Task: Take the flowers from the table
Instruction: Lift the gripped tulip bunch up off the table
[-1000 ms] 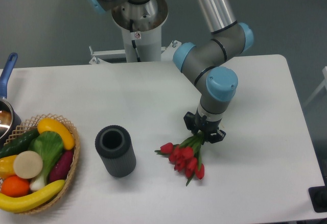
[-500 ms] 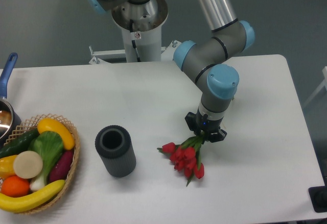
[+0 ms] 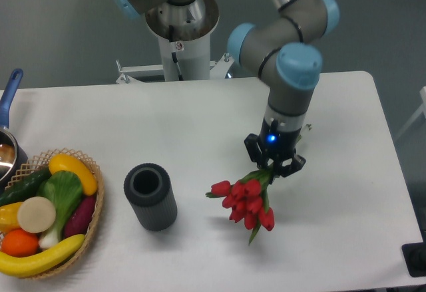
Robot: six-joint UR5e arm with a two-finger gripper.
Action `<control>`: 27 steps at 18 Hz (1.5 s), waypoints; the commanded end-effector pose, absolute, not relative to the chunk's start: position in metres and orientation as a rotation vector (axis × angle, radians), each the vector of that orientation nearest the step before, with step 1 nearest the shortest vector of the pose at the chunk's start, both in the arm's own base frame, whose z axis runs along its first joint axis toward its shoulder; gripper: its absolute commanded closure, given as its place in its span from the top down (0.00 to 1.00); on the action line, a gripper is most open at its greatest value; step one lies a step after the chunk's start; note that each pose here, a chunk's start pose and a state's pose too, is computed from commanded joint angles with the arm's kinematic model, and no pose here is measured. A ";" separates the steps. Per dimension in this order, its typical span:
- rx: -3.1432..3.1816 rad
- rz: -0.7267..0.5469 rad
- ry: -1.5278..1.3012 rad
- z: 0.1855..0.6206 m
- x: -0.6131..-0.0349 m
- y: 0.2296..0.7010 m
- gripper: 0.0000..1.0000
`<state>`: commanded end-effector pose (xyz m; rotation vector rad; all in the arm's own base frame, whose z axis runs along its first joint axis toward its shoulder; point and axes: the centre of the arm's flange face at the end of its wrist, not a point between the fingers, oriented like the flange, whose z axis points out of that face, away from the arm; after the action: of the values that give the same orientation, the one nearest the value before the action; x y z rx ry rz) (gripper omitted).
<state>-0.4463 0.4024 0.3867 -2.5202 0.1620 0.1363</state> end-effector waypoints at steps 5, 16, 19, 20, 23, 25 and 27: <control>-2.290 0.069 0.081 0.430 -0.452 0.379 0.29; -2.014 -0.077 0.019 0.447 -0.467 0.356 0.29; -1.978 -0.098 0.016 0.446 -0.467 0.353 0.29; -1.977 -0.099 0.016 0.446 -0.467 0.353 0.29; -1.977 -0.097 0.016 0.446 -0.469 0.352 0.29; -1.975 -0.097 0.022 0.447 -0.468 0.354 0.29; -1.975 -0.091 0.023 0.449 -0.469 0.353 0.29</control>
<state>-0.4686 0.3530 0.4486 -1.9753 0.0232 -0.0910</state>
